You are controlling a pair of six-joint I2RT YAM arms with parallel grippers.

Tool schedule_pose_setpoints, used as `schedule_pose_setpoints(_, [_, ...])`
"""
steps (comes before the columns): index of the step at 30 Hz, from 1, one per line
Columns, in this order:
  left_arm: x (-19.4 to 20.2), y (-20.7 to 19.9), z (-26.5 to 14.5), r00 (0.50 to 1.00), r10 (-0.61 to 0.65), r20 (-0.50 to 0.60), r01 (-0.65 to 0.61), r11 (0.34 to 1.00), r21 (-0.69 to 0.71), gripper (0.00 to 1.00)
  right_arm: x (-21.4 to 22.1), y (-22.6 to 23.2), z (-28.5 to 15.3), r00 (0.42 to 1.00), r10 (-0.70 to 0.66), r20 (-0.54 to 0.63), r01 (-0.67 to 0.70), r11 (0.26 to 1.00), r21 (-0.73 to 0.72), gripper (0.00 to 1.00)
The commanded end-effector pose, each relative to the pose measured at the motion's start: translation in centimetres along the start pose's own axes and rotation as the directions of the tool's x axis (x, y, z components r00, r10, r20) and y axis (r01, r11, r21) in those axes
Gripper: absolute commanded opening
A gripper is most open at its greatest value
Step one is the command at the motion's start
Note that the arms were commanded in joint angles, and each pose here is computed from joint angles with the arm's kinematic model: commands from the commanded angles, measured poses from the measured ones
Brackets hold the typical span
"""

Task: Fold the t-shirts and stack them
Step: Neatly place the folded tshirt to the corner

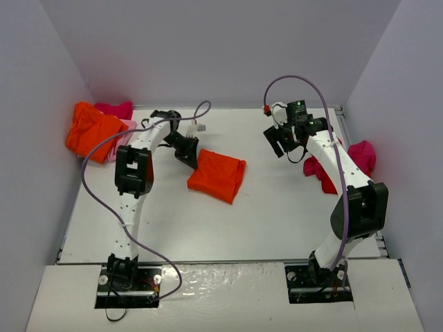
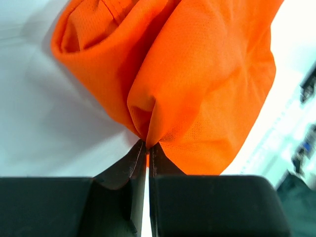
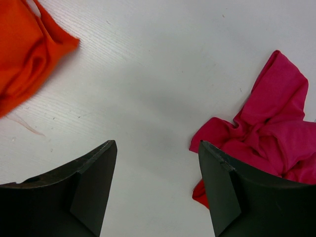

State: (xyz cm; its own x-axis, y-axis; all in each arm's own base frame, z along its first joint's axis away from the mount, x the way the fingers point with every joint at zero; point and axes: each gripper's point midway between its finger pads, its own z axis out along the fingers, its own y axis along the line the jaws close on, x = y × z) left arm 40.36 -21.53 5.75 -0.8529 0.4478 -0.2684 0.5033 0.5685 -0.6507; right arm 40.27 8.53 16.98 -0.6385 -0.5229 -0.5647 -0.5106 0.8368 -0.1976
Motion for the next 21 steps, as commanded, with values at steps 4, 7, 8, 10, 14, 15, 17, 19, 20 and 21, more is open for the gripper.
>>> schedule_pose_setpoints(4, [-2.6, 2.7, -15.4, 0.97, 0.085, 0.226, -0.017, 0.958, -0.287, 0.0, -2.7, -0.8, -1.8, 0.994, 0.001, 0.106, -0.004, 1.0, 0.03, 0.64])
schedule_pose_setpoints(7, [-2.8, 3.8, -18.5, 0.962, 0.108, 0.25, -0.012, 0.933, -0.359, 0.0, -2.9, -0.8, -1.9, 0.994, -0.002, 0.113, -0.001, 1.0, 0.028, 0.64])
schedule_pose_setpoints(8, [-2.4, 4.9, -20.1, 0.96, 0.099, 0.262, 0.013, 0.918, -0.396, 0.0, -2.9, -0.8, -1.8, 0.994, -0.003, 0.112, 0.0, 1.0, 0.029, 0.64])
schedule_pose_setpoints(10, [-1.8, 7.0, -23.7, 0.958, 0.102, 0.267, 0.052, 0.857, -0.513, 0.0, -2.9, -0.9, -1.7, 0.994, -0.004, 0.112, 0.001, 1.0, 0.03, 0.64])
schedule_pose_setpoints(14, [-1.2, 10.2, -30.9, 0.932, 0.144, 0.333, 0.136, 0.713, -0.688, 0.0, -2.8, -0.5, -1.4, 0.994, -0.005, 0.11, 0.004, 1.0, 0.014, 0.64])
schedule_pose_setpoints(15, [-0.6, 11.1, -32.6, 0.93, 0.146, 0.338, 0.159, 0.667, -0.728, 0.0, -2.7, -0.5, -1.3, 0.994, -0.006, 0.109, 0.005, 1.0, 0.01, 0.64])
schedule_pose_setpoints(17, [0.8, 13.2, -35.9, 0.932, 0.144, 0.334, 0.202, 0.557, -0.806, 0.0, -2.5, -0.3, -1.0, 0.994, -0.007, 0.106, 0.006, 1.0, 0.003, 0.64])
schedule_pose_setpoints(19, [2.0, 14.5, -38.0, 0.933, 0.135, 0.333, 0.23, 0.487, -0.843, 0.0, -2.2, -0.1, -0.7, 0.995, -0.007, 0.1, 0.008, 1.0, -0.006, 0.64])
schedule_pose_setpoints(20, [2.5, 15.1, -38.9, 0.933, 0.132, 0.335, 0.242, 0.46, -0.854, 0.0, -2.2, 0.0, -0.6, 0.995, -0.009, 0.099, 0.01, 1.0, -0.012, 0.64])
schedule_pose_setpoints(21, [3.0, 15.7, -39.8, 0.935, 0.125, 0.332, 0.252, 0.425, -0.869, 0.0, -2.1, 0.1, -0.5, 0.995, -0.009, 0.097, 0.01, 1.0, -0.014, 0.64])
